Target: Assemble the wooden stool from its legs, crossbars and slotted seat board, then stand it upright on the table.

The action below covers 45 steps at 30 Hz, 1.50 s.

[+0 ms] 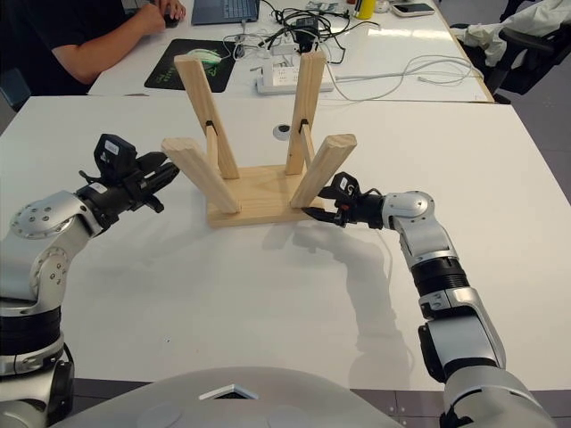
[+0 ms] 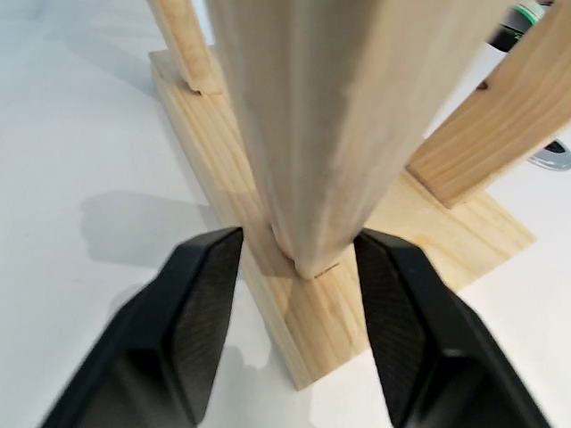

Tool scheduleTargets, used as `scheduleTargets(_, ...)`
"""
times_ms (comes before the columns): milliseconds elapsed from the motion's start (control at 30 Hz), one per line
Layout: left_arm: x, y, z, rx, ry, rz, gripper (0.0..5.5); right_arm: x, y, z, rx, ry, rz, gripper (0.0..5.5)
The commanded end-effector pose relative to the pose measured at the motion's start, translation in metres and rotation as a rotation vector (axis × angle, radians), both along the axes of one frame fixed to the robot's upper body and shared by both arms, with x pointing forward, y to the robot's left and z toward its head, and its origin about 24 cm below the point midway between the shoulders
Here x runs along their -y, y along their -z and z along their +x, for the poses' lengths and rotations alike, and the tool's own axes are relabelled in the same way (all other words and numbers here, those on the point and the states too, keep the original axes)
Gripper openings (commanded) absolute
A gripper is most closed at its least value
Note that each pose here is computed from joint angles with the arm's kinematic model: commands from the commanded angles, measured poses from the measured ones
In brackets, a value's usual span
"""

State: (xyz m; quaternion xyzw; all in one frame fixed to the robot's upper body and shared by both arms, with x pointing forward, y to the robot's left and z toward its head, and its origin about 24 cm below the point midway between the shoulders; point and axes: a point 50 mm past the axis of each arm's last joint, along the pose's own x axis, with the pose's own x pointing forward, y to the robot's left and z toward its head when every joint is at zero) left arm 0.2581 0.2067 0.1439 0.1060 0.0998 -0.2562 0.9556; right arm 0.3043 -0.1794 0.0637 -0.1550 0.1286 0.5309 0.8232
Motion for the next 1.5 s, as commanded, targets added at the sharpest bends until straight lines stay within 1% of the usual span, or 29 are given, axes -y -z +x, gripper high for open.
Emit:
scheduleTargets(33,-0.002,0.000,-0.001,-0.001,0.009,0.024,1.40,-0.007,-0.004,0.002,0.005,-0.046,0.024,1.57)
scheduleTargets(100,-0.003,0.001,-0.001,-0.009,0.014,0.029,1.40,-0.010,-0.003,-0.001,-0.002,-0.066,0.038,1.29)
scheduleTargets(233,-0.010,0.002,-0.002,-0.024,0.035,0.067,1.40,-0.012,-0.002,-0.007,-0.030,-0.111,0.052,1.07)
scheduleTargets(533,-0.036,-0.009,-0.006,-0.061,0.204,0.220,1.40,-0.002,-0.003,-0.028,-0.125,-0.178,0.073,1.04)
scheduleTargets(700,-0.037,-0.012,-0.018,-0.098,0.336,0.238,1.40,-0.002,-0.008,-0.037,-0.148,-0.189,0.087,1.04)
scheduleTargets(800,-0.039,-0.006,-0.028,-0.167,0.424,0.226,1.40,-0.002,-0.012,-0.040,-0.156,-0.182,0.092,1.04)
scheduleTargets(933,-0.046,0.008,-0.041,-0.321,0.496,0.171,1.40,0.003,-0.015,-0.046,-0.198,-0.192,0.092,1.04)
scheduleTargets(1100,-0.052,0.008,-0.033,-0.329,0.472,0.023,1.40,0.004,-0.021,-0.050,-0.246,-0.250,0.080,1.04)
scheduleTargets(1267,-0.042,0.010,-0.024,-0.307,0.473,-0.074,1.40,0.001,-0.024,-0.048,-0.272,-0.300,0.065,1.04)
scheduleTargets(1400,-0.020,0.023,-0.033,-0.392,0.573,-0.126,1.40,-0.002,-0.026,-0.045,-0.277,-0.316,0.069,1.04)
scheduleTargets(1500,-0.013,0.031,-0.043,-0.467,0.625,-0.105,1.40,-0.005,-0.028,-0.042,-0.277,-0.328,0.068,1.04)
